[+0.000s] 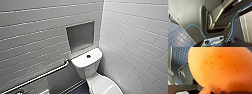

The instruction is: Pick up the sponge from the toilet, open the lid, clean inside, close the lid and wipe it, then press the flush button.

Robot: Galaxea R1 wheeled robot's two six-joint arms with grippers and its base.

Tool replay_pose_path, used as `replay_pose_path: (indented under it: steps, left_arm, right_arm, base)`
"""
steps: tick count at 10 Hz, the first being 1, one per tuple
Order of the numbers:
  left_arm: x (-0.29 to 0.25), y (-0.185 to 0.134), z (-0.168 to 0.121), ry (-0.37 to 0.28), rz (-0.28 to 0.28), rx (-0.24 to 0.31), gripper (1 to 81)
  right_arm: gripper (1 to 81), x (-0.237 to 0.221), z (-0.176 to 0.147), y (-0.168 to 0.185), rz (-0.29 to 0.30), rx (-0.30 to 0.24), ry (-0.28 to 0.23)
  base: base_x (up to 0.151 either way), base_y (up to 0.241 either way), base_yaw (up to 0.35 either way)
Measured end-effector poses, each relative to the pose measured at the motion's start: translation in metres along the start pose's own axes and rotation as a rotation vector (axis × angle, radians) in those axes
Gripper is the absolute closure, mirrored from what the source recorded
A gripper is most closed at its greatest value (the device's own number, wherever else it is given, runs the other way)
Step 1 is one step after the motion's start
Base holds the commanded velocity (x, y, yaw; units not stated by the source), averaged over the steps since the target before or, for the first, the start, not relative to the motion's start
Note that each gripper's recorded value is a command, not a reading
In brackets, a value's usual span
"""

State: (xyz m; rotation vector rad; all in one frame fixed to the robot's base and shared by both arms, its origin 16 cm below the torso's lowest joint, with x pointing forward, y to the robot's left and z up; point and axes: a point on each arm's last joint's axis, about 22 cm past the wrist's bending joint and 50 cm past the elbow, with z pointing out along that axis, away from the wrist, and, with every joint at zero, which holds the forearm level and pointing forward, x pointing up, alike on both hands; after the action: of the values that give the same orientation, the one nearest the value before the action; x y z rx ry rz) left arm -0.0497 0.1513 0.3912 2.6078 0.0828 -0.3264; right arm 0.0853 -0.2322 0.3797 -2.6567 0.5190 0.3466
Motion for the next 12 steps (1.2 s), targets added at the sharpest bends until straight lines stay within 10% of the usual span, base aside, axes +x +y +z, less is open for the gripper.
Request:
replay_pose_path:
  steps: [6, 12]
  left_arm:
    - [0.005, 0.013, -0.018, 0.102, 0.061, 0.008, 1.0]
    - [-0.052, 0.016, -0.03, 0.049, 0.033, 0.03, 1.0]
  right_arm:
    - [81.1, -0.009, -0.03, -0.021, -0.056, 0.036, 0.097]
    - [81.1, -0.065, -0.025, -0.002, -0.036, -0.019, 0.058]
  base:
    - [0.0, 0.0, 0.0]
    - [0.0, 0.0, 0.0]
